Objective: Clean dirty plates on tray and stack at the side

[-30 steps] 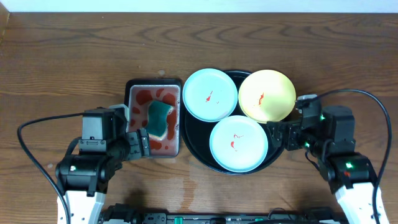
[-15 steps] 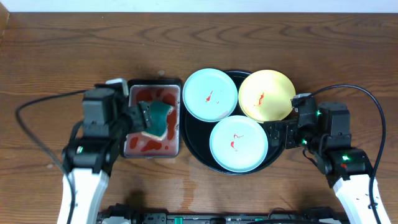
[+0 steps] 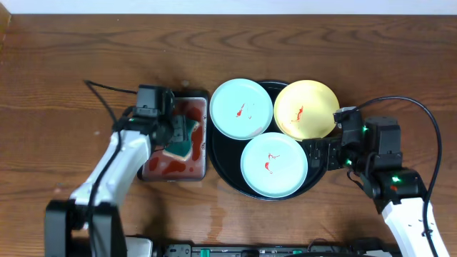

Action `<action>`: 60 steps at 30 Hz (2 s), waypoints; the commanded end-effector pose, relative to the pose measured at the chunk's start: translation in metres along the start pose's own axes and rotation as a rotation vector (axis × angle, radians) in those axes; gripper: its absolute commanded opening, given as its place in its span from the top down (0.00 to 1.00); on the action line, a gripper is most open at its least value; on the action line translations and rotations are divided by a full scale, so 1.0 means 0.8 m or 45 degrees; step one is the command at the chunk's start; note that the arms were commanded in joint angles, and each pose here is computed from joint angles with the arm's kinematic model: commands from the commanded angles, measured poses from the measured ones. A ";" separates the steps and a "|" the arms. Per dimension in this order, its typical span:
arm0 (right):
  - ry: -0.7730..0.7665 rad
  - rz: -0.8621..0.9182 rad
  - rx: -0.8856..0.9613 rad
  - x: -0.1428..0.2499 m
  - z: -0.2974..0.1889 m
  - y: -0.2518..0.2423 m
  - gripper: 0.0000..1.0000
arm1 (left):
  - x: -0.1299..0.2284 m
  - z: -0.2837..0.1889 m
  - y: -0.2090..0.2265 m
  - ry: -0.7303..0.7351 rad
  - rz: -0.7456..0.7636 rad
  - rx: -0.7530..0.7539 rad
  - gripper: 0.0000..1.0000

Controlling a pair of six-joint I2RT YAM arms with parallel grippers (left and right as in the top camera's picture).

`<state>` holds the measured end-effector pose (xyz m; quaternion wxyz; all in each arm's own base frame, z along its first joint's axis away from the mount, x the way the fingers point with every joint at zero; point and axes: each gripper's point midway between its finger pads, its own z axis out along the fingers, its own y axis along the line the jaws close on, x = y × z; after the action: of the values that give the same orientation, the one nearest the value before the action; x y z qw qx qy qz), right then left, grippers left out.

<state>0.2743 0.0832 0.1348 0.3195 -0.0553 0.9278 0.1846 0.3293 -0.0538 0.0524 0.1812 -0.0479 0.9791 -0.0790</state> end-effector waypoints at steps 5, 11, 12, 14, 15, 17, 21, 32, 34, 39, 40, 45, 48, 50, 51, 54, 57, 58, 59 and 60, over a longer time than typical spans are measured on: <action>0.000 -0.005 -0.008 -0.006 0.001 0.000 0.01 | 0.011 0.036 0.000 0.091 0.026 -0.023 0.49; -0.008 -0.008 -0.009 -0.008 0.001 0.000 0.01 | 0.024 0.053 0.005 0.153 0.020 -0.038 0.55; -0.008 -0.008 -0.009 -0.008 0.001 0.000 0.01 | 0.027 0.056 0.006 0.166 0.019 -0.041 0.55; -0.008 -0.008 -0.009 -0.008 0.001 0.000 0.01 | 0.033 0.062 0.008 0.193 0.017 -0.048 0.58; -0.008 -0.007 -0.009 -0.008 0.001 0.000 0.01 | 0.036 0.064 0.009 0.203 0.016 -0.050 0.60; -0.008 -0.008 -0.009 -0.008 0.001 0.000 0.01 | 0.041 0.067 0.011 0.222 0.015 -0.055 0.68; -0.007 -0.007 -0.009 -0.008 0.001 0.000 0.01 | 0.043 0.068 0.011 0.228 0.014 -0.056 0.79; 0.075 0.017 -0.005 0.006 0.018 -0.005 0.04 | 0.038 0.035 0.007 0.194 0.016 -0.048 0.93; 0.107 0.028 -0.002 0.011 0.025 -0.008 0.07 | 0.036 0.022 0.005 0.175 0.017 -0.043 0.93; 0.185 0.054 0.006 0.025 0.042 -0.015 0.14 | 0.034 -0.006 0.002 0.137 0.011 -0.032 0.93; 0.196 0.058 0.007 0.026 0.046 -0.017 0.14 | 0.033 -0.010 0.000 0.129 0.000 -0.027 0.92; 0.251 0.060 0.001 0.035 0.067 -0.019 0.27 | 0.037 -0.022 0.000 0.130 -0.074 -0.027 0.93; 0.285 0.049 -0.009 0.042 0.079 -0.016 0.34 | 0.043 -0.022 0.001 0.154 -0.090 -0.034 0.93; 0.307 0.039 -0.016 0.047 0.089 -0.014 0.34 | 0.046 -0.022 0.002 0.168 -0.092 -0.038 0.93; 0.319 0.036 -0.019 0.050 0.093 -0.013 0.36 | 0.047 -0.022 0.002 0.171 -0.092 -0.040 0.92; 0.355 0.034 -0.008 0.058 0.107 -0.017 0.42 | 0.048 -0.022 0.002 0.172 -0.092 -0.040 0.93; 0.388 0.045 -0.003 0.066 0.117 -0.021 0.44 | 0.048 -0.022 0.002 0.175 -0.092 -0.041 0.93; 0.398 0.048 -0.002 0.069 0.119 -0.022 0.45 | 0.049 -0.022 0.002 0.176 -0.092 -0.041 0.93; 0.403 0.049 -0.001 0.070 0.121 -0.023 0.46 | 0.049 -0.022 0.002 0.176 -0.092 -0.041 0.92; 0.410 0.051 -0.001 0.072 0.124 -0.024 0.48 | 0.049 -0.022 0.003 0.176 -0.092 -0.041 0.92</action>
<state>0.2854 0.1012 0.0233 0.1638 -0.0619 0.9680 0.1796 0.2902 -0.0552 0.0553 0.1120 -0.0768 0.9880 -0.0736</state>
